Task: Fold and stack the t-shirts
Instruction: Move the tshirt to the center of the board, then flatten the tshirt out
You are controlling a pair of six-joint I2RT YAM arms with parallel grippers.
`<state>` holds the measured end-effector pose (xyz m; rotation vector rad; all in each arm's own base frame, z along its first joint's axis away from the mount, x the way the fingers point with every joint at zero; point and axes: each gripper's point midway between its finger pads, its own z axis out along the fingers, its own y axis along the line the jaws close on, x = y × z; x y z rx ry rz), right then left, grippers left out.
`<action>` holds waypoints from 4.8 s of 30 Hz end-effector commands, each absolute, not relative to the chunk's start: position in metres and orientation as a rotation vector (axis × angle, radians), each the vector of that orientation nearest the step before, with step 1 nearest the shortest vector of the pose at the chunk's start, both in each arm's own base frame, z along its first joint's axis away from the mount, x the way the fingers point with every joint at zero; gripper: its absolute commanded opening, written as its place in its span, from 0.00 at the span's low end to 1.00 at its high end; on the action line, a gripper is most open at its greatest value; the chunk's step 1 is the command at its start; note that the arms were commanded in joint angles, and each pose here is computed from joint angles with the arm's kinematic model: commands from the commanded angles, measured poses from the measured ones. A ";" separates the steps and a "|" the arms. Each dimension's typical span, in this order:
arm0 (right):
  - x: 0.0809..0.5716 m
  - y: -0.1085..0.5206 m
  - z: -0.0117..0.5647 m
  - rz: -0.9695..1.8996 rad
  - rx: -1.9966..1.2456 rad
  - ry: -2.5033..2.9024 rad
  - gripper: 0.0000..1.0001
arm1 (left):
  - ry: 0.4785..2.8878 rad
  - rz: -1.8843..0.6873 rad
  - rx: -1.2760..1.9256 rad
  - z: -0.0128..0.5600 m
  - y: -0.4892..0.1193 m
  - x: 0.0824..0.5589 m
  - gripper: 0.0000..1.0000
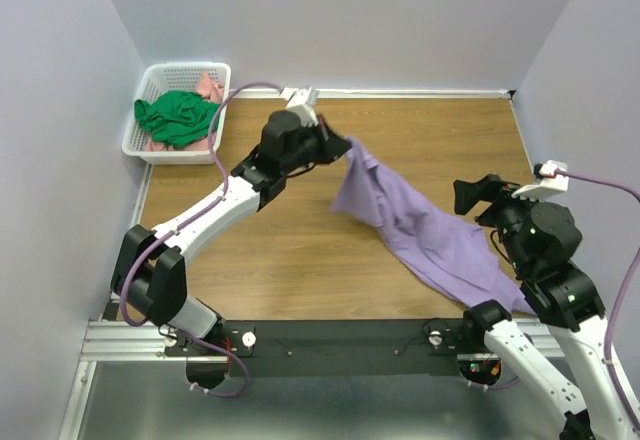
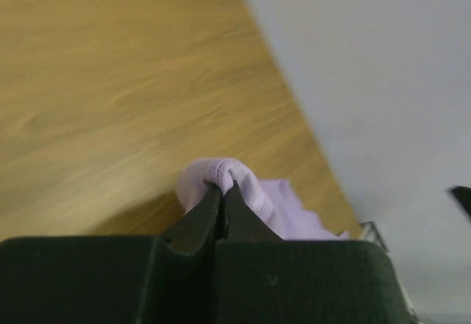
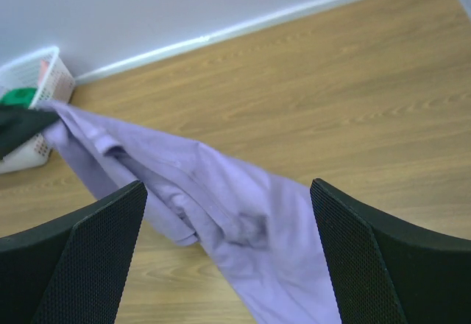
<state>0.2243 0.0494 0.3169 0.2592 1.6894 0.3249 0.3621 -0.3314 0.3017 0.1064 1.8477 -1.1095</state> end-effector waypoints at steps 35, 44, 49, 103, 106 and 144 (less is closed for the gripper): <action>0.215 0.023 0.058 -0.289 0.862 2.415 0.78 | 2.228 -0.468 -0.348 0.109 -0.110 0.377 0.00; 0.197 0.004 0.043 -0.282 1.149 2.345 0.77 | 2.222 -0.468 -0.309 0.115 -0.111 0.377 0.00; 0.195 -0.004 0.048 -0.274 1.226 2.277 0.75 | 2.236 -0.479 -0.282 0.111 -0.113 0.375 0.00; 0.490 0.067 0.220 0.064 0.809 1.988 0.01 | 2.298 -0.457 -0.237 0.093 -0.114 0.378 0.00; 0.529 0.082 0.216 0.104 0.763 1.980 0.01 | 2.308 -0.435 -0.248 0.091 -0.112 0.380 0.00; 0.321 0.079 0.108 0.211 0.579 2.343 0.58 | 2.357 -0.211 -0.421 0.098 -0.080 0.311 0.88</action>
